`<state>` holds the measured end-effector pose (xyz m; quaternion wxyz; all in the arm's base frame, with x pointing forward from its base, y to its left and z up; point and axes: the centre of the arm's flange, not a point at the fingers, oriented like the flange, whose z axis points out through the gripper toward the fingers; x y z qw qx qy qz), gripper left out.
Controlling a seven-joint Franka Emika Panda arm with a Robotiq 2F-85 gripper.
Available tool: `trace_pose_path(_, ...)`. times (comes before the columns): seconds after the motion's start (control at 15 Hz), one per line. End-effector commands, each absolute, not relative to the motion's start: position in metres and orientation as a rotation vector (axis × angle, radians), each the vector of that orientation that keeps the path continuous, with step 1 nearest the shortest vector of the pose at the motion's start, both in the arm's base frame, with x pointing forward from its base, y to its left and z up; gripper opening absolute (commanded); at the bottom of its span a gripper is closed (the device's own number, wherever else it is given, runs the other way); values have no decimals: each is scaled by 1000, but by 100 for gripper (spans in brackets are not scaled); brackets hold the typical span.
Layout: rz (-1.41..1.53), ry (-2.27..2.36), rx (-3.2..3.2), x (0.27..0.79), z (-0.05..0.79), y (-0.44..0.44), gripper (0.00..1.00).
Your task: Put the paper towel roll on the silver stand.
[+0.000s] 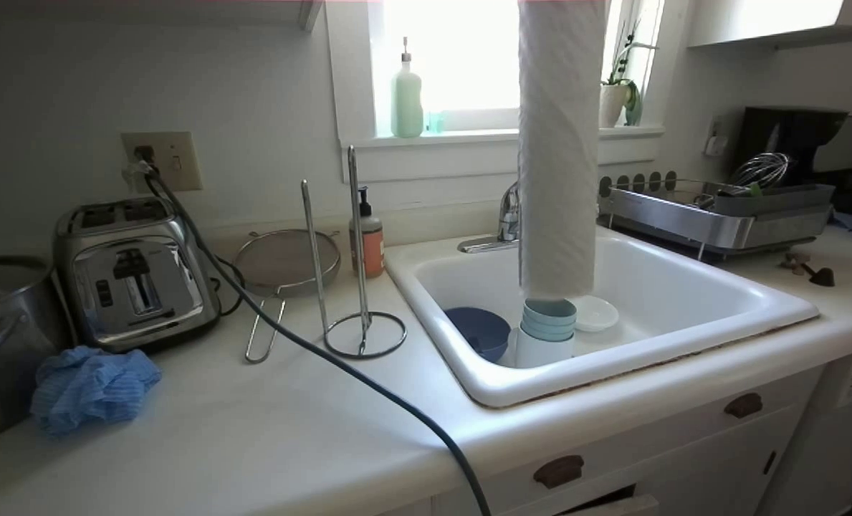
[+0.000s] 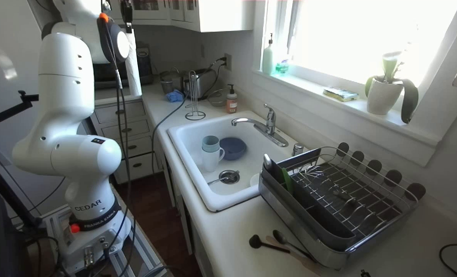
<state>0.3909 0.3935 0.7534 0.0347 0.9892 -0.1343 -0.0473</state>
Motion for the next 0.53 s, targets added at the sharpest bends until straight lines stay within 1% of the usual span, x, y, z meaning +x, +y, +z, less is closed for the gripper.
trace_pose_path(0.0,-117,-449,3043,384,765,386,1)
trace_pose_path(0.2,-93,-482,3036,376,776,377,1)
trace_pose_path(0.47,-82,-517,3035,385,775,370,0)
